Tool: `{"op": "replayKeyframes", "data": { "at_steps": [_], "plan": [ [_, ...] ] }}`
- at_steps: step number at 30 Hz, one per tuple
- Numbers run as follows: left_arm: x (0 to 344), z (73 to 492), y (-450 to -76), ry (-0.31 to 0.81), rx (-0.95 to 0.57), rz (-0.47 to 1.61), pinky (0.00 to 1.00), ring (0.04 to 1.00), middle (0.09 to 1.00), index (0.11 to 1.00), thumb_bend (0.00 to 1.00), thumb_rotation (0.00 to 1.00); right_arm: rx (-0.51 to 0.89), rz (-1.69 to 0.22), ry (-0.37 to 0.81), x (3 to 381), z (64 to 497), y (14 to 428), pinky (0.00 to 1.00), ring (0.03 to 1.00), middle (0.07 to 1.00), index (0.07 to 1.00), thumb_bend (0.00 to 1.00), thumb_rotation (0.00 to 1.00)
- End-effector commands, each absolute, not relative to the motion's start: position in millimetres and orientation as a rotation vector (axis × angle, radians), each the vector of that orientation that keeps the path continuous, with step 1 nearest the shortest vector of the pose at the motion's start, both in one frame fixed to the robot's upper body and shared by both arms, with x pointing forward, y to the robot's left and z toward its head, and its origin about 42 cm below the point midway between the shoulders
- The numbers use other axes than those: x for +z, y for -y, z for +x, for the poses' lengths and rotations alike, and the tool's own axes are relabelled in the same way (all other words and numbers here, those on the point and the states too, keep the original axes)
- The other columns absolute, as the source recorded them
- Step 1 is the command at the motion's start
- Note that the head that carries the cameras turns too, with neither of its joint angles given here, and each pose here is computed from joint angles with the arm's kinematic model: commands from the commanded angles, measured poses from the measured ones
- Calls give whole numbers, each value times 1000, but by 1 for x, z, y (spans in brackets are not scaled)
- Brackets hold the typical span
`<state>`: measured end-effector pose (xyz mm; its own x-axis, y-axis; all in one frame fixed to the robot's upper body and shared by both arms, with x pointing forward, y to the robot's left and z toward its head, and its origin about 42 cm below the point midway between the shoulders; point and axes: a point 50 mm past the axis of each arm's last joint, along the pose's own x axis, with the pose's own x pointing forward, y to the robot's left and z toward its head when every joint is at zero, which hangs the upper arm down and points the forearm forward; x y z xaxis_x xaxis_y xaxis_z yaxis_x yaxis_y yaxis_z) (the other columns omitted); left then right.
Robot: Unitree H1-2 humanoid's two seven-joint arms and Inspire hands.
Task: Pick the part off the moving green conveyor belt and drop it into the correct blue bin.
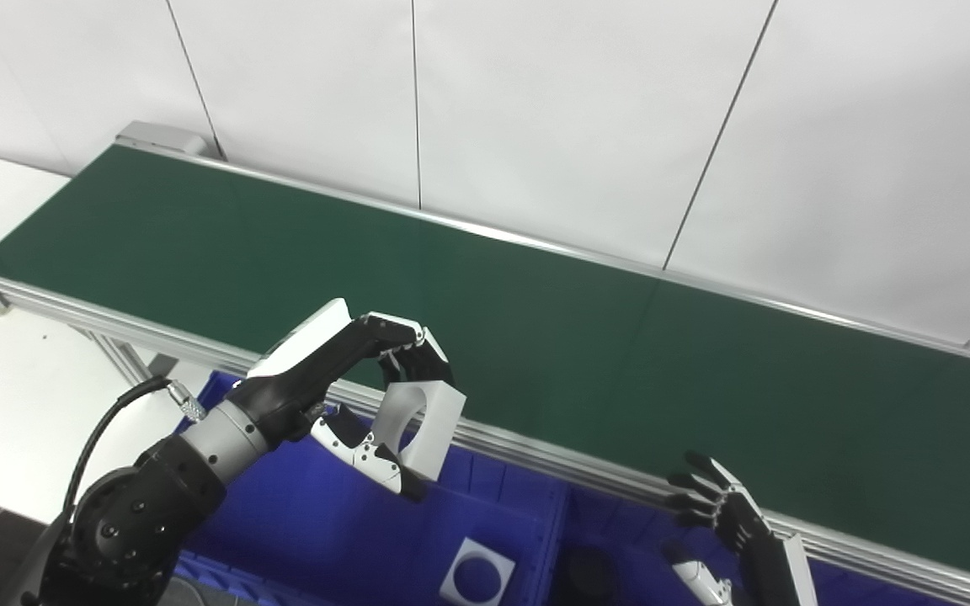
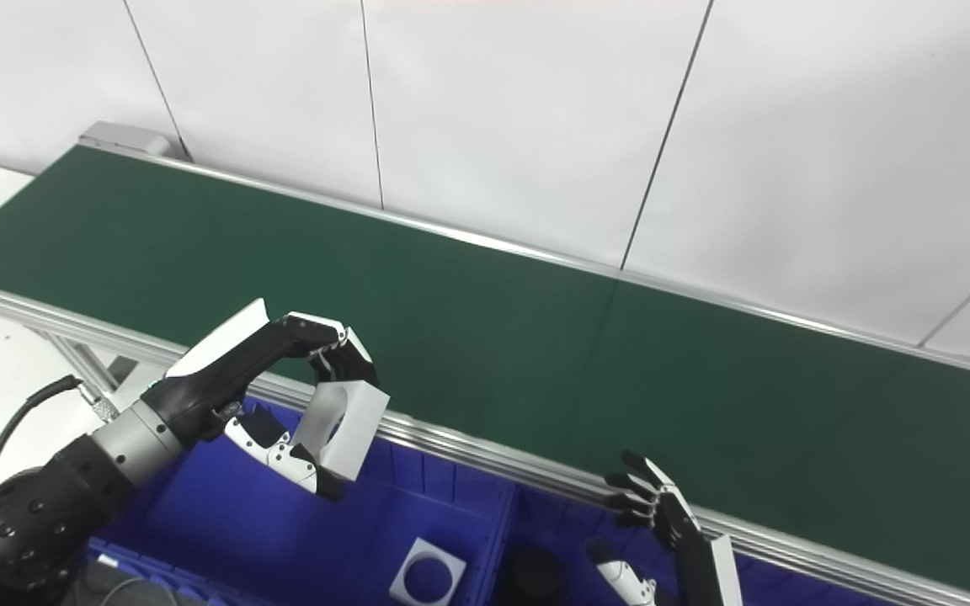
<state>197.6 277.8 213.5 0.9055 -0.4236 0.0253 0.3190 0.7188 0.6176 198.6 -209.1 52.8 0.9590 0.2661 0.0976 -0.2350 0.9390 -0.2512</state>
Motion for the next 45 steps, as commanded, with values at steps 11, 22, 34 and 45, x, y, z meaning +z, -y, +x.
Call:
{"op": "replayKeyframes", "data": {
  "at_steps": [11,22,34,45],
  "plan": [
    [198,191,-279,130,-385,681,409,446,482,493,503,0,253,-241,178,69,201,210,585,665,739,841,663,593],
    [173,187,-280,46,-392,742,412,446,491,491,503,0,252,-239,178,71,201,212,589,667,742,840,662,589],
    [119,191,-262,16,-432,703,406,432,487,503,502,0,250,-251,182,72,195,214,589,669,742,836,655,585],
    [99,208,-247,-8,-476,814,391,421,487,508,501,0,240,-240,189,72,195,215,582,668,745,840,638,568]
  ]
}}
